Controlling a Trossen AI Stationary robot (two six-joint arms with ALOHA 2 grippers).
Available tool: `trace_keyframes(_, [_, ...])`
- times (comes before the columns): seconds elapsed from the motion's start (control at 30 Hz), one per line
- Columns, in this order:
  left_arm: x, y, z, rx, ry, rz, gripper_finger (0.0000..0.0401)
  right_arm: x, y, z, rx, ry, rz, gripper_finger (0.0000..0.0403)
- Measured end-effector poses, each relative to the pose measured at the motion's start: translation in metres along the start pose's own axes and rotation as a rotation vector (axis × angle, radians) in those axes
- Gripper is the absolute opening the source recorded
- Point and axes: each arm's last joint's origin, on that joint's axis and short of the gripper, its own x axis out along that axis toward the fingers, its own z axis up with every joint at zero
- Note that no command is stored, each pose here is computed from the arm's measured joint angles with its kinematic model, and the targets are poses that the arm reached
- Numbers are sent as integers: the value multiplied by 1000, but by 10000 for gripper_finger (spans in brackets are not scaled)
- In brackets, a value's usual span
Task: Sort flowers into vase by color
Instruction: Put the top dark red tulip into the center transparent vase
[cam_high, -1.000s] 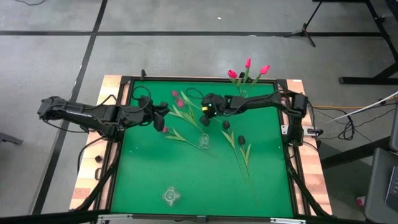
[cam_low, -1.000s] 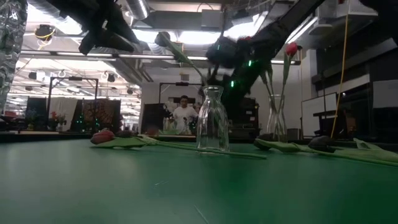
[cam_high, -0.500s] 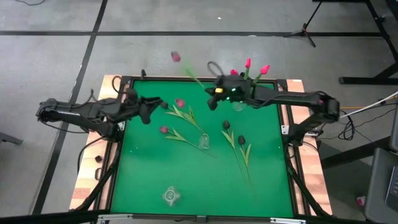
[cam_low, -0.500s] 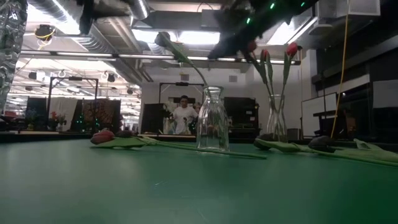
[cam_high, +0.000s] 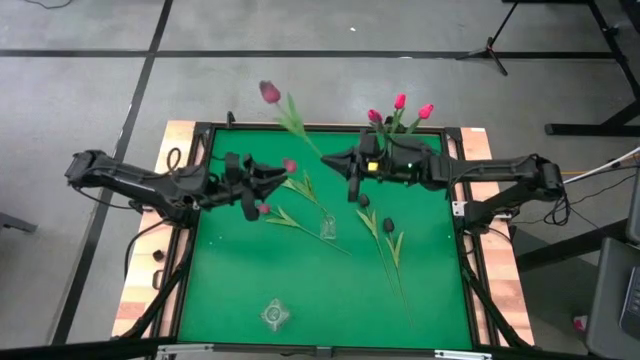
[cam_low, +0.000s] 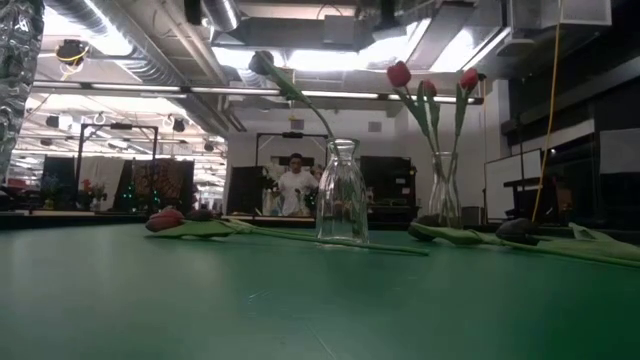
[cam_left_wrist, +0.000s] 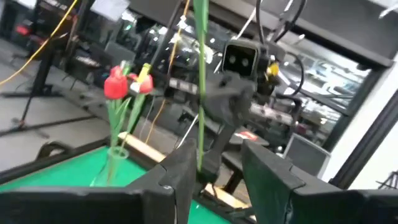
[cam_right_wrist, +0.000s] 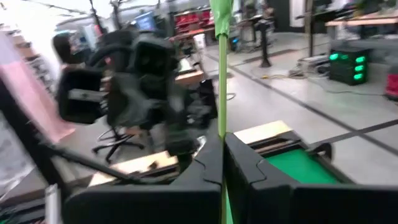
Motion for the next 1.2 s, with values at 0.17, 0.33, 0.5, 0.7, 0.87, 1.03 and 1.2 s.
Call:
trace_keyframes(0.17, [13,-1,-15,29,19,1,124,5,17,-12,-5,33,31,0])
trace_keyframes(0.33, [19,-2,-25,25,35,-12,124,13,29,-27,-7,75,54,0])
trace_keyframes(0.5, [19,-7,-26,17,22,-38,124,21,34,-36,-5,76,59,0])
trace_keyframes(0.7, [19,-7,-24,8,4,-37,124,32,34,-48,23,80,71,0])
trace_keyframes(0.87, [19,-7,-24,9,-4,-20,124,37,35,-50,29,53,95,0])
trace_keyframes(1.03, [19,-6,-25,12,3,-17,124,37,36,-50,29,53,103,0])
trace_keyframes(1.2, [19,-6,-25,13,-3,1,99,37,36,-52,28,68,115,0])
